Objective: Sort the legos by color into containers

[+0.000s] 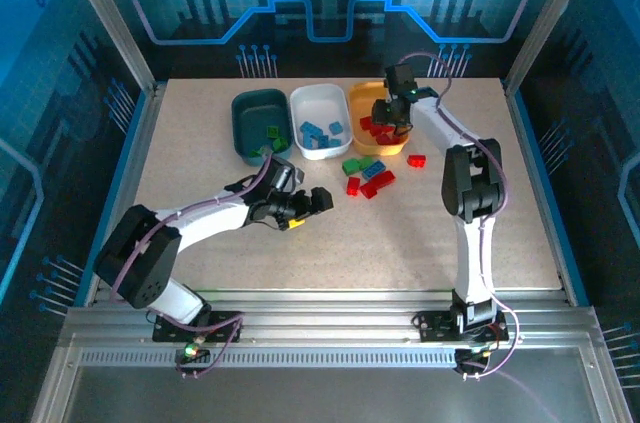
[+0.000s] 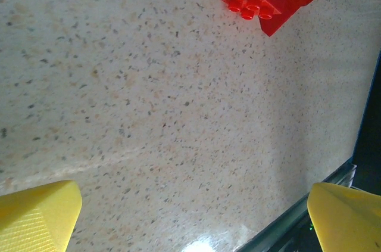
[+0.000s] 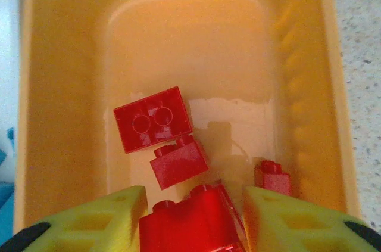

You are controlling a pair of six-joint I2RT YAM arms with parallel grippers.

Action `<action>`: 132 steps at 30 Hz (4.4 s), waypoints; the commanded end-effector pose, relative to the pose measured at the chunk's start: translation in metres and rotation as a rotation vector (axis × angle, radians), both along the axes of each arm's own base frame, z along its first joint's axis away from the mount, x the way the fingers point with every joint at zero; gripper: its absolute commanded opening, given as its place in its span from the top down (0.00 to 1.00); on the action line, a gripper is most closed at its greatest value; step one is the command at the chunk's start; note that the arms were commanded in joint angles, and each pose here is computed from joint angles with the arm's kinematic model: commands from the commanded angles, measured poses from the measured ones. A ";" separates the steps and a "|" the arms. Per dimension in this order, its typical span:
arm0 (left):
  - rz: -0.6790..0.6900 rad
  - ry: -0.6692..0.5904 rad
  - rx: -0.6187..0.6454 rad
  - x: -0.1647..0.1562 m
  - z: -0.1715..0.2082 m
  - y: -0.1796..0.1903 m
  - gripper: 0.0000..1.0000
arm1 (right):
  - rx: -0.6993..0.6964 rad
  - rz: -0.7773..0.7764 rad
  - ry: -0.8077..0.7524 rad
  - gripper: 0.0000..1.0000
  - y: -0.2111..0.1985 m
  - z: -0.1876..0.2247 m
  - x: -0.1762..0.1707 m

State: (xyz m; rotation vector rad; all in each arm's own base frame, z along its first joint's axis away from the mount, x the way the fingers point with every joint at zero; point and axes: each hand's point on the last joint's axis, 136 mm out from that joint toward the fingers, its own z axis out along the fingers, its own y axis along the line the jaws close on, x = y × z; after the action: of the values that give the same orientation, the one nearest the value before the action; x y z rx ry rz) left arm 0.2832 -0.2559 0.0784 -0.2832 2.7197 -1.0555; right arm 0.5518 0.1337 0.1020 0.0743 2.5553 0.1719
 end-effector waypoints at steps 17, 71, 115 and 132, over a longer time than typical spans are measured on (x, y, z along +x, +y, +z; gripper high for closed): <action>0.197 -0.055 0.121 0.005 0.010 0.057 0.01 | 0.039 -0.050 0.014 0.35 0.063 0.018 -0.173; 0.276 -0.051 0.083 -0.026 0.004 0.097 0.01 | -0.144 0.045 -0.064 0.69 0.088 0.037 -0.145; 0.370 -0.114 0.085 -0.016 0.043 0.144 0.01 | -0.276 0.295 0.021 0.35 0.099 -0.047 -0.109; 0.376 -0.125 0.073 -0.019 0.047 0.149 0.01 | -0.242 0.323 0.056 0.61 0.113 -0.063 -0.118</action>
State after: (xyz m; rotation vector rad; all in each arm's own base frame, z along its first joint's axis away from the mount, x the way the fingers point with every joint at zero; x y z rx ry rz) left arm 0.2719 -0.1088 0.1297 -0.6782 2.4312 -0.8397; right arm 0.4426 0.2368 0.0383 -0.4184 2.6022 -0.0535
